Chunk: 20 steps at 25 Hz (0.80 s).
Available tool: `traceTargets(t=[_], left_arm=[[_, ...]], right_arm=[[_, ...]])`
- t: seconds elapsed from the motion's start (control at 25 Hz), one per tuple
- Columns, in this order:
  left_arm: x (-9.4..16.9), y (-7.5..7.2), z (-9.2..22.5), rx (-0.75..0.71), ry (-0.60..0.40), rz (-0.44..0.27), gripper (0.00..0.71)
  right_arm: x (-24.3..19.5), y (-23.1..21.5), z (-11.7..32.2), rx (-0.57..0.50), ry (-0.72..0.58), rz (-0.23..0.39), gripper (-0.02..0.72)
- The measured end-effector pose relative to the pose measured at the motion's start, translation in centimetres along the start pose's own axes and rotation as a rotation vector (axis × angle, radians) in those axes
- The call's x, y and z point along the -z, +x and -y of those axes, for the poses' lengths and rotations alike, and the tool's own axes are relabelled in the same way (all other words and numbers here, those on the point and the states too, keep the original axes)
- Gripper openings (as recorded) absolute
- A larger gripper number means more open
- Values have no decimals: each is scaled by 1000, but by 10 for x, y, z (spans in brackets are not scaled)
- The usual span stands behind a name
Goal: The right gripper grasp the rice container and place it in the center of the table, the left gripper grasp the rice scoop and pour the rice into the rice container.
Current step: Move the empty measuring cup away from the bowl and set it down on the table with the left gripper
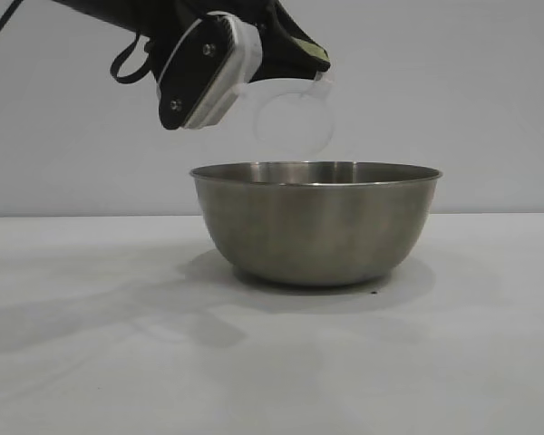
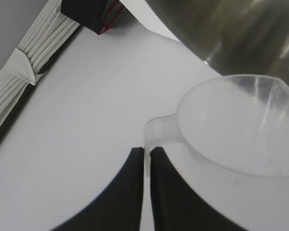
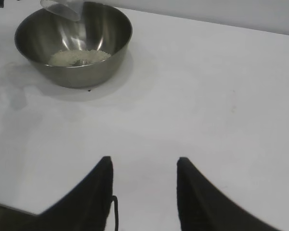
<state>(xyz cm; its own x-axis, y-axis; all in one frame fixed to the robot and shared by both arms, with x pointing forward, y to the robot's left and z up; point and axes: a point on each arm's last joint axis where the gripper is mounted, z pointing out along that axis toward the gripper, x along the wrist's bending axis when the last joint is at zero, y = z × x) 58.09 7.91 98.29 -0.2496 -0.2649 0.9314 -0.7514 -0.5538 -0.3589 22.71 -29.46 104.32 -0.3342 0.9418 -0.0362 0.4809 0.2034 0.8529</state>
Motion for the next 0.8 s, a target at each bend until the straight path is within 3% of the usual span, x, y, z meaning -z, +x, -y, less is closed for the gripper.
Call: traceTargets(t=[0.2, 0.4, 0.56, 0.8], left_arm=[[4, -1, 27, 669, 289, -95, 0], [15, -7, 46, 1285, 529, -238, 0], [23, -12, 54, 1515, 658, -309, 0], [33, -22, 58, 1682, 823, -383, 0]], right_arm=[[0, 0, 0, 0, 0, 0, 296], [0, 0, 0, 0, 0, 0, 296], [0, 0, 0, -2, 0, 0, 296], [0, 0, 0, -18, 0, 2, 296]])
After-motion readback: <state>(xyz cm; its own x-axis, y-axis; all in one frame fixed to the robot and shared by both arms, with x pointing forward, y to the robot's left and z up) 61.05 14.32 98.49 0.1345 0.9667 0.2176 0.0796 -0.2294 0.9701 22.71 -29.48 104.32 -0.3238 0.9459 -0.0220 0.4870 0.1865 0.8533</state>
